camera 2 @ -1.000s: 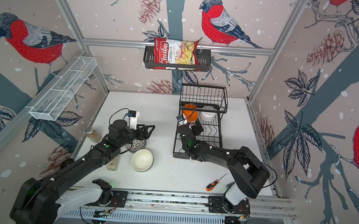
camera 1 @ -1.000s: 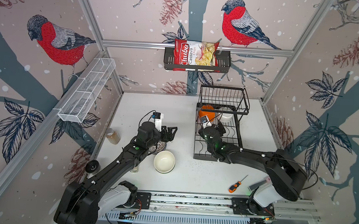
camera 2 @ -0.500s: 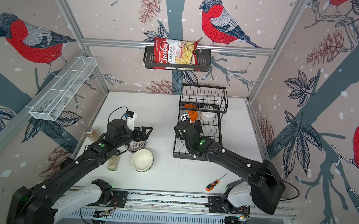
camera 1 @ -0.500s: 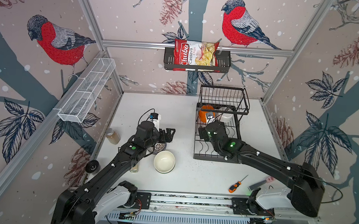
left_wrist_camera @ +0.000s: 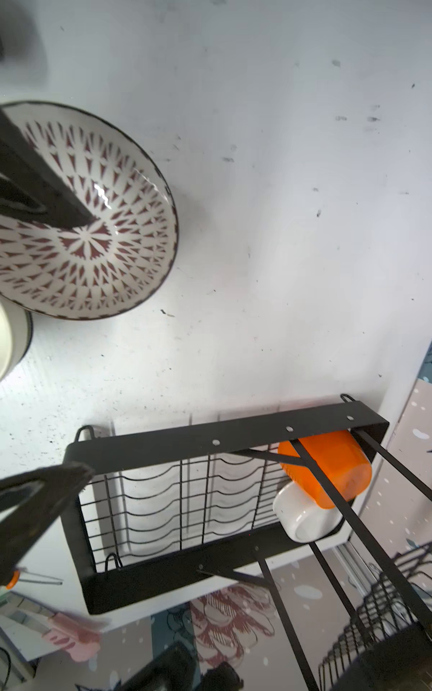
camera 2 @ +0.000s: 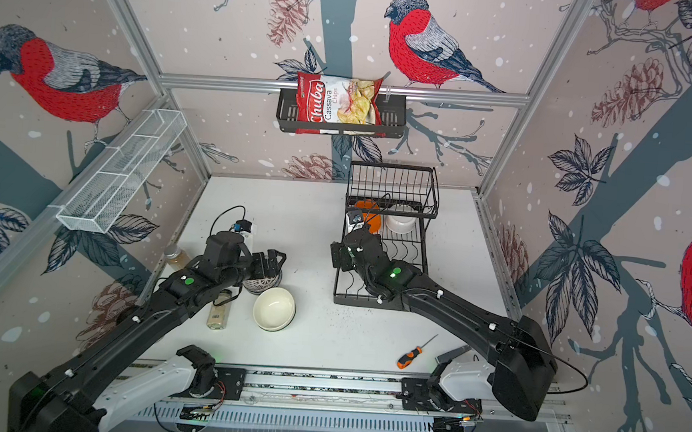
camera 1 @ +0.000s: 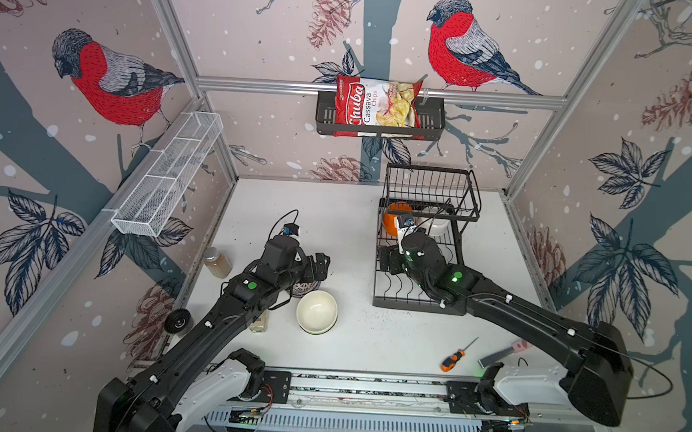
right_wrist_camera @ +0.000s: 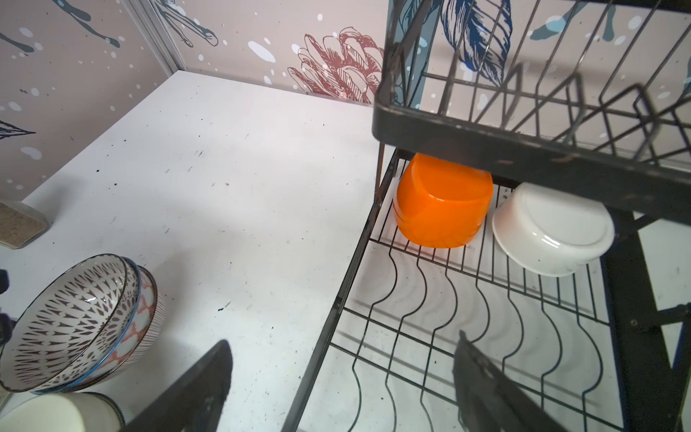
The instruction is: Load the bowls into the dish rack
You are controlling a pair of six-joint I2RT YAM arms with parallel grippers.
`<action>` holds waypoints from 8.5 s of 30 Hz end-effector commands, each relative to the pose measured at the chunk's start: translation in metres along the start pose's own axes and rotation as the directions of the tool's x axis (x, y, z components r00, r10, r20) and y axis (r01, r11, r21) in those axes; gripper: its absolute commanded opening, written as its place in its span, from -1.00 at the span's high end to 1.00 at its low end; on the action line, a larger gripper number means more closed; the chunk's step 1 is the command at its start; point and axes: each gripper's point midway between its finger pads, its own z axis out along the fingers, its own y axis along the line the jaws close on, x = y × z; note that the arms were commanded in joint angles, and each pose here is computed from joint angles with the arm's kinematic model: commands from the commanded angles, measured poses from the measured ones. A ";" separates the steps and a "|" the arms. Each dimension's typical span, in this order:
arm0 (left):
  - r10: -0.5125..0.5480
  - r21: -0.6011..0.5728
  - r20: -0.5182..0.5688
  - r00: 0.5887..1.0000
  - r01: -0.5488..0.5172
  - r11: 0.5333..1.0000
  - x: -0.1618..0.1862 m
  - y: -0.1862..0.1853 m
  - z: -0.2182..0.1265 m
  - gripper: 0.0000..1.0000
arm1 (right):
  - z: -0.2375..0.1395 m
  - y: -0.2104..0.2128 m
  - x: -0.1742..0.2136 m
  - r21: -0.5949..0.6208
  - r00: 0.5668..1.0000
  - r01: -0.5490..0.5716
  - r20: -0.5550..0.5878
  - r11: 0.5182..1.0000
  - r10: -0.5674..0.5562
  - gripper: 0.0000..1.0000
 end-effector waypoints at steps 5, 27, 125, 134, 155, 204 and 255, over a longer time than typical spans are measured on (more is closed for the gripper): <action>-0.053 -0.131 -0.057 0.997 0.045 0.990 0.024 0.016 -0.014 -0.93 | 0.007 0.011 0.010 -0.041 0.998 -0.008 -0.064 0.999 0.005 -0.80; -0.150 -0.301 -0.242 0.959 0.073 0.951 0.092 0.043 -0.024 -0.33 | 0.024 0.009 0.019 -0.015 0.996 0.042 -0.076 0.999 -0.043 -0.77; 0.106 -0.034 -0.126 0.986 -0.111 0.993 0.027 -0.074 0.033 1.00 | -0.003 -0.020 -0.002 -0.079 0.996 -0.048 -0.085 0.996 0.041 -0.70; 0.171 -0.042 -0.107 0.980 -0.176 0.984 0.012 -0.093 0.065 1.00 | -0.021 -0.023 -0.012 -0.088 0.997 -0.048 -0.064 0.995 0.043 -0.69; 0.245 0.024 -0.119 0.962 -0.244 0.969 -0.007 -0.139 0.116 1.00 | -0.005 -0.035 0.026 -0.007 0.976 -0.065 -0.210 0.998 0.063 -0.47; 0.243 0.092 -0.094 0.965 -0.235 0.968 -0.002 -0.146 0.119 1.00 | 0.037 -0.049 0.045 0.187 0.959 0.003 -0.280 0.982 0.050 0.56; 0.188 0.009 0.062 0.980 -0.189 0.982 -0.017 -0.110 0.088 -0.93 | 0.013 -0.127 0.045 0.621 0.947 0.229 -0.319 0.750 -0.025 1.00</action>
